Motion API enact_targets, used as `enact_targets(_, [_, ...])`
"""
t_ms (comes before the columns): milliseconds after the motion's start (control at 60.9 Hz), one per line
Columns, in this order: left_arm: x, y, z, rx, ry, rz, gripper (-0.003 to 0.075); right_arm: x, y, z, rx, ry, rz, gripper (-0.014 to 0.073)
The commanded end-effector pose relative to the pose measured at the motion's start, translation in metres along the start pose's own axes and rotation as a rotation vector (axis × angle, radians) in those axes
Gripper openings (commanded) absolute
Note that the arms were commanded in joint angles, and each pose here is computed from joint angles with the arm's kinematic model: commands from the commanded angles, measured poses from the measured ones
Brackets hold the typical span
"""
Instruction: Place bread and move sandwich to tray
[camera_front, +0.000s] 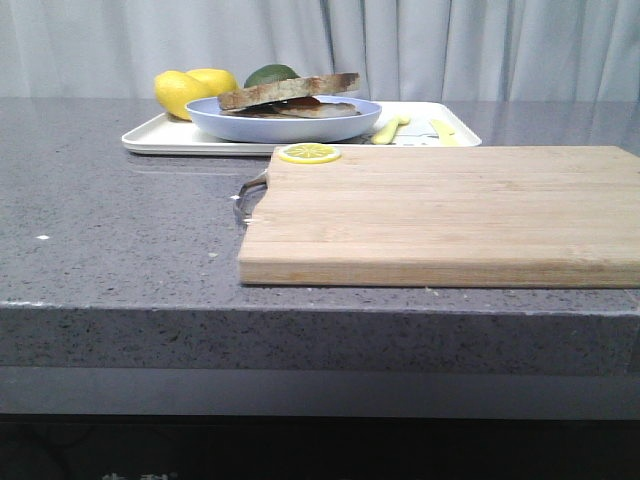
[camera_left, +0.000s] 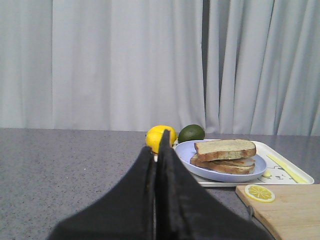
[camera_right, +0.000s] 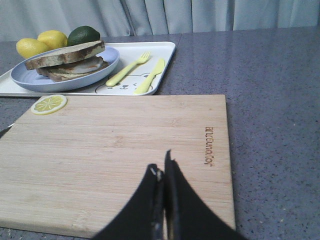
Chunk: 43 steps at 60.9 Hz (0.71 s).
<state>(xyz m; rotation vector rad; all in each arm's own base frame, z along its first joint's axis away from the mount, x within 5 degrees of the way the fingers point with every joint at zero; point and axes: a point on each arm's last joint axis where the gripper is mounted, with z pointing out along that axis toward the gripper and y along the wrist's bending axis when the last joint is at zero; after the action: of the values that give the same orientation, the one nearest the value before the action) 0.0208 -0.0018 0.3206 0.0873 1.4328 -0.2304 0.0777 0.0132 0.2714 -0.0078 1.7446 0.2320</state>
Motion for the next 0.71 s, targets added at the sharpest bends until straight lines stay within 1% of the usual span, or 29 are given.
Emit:
enact_targets(0, [-0.011,-0.003,0.001,0.025,-0.086,-0.017,-0.002,-0.016,0.001,-0.002,-0.005,-0.104,-0.008,-0.006])
enact_targets(99, [-0.001,-0.004,0.004,0.029,-0.059,-0.018,-0.002,-0.016,0.001,-0.002,-0.005,-0.104,-0.008,-0.006])
enact_targets(181, [0.008,-0.002,0.006,-0.015,-0.051,-0.025,-0.002,-0.016,0.001,-0.002,-0.005,-0.104,-0.008,-0.006])
enact_targets(328, [0.028,0.002,0.001,-0.122,-0.079,-0.05,-0.002,-0.016,0.001,-0.002,-0.005,-0.104,-0.008,-0.006])
enact_targets(460, [0.052,0.009,0.008,-0.214,-0.022,-0.064,-0.002,-0.015,0.001,-0.001,-0.005,-0.101,-0.008,-0.006])
enact_targets(690, [0.098,0.017,0.014,-0.248,0.075,-0.075,-0.002,-0.016,0.001,-0.001,-0.005,-0.102,-0.008,-0.006])
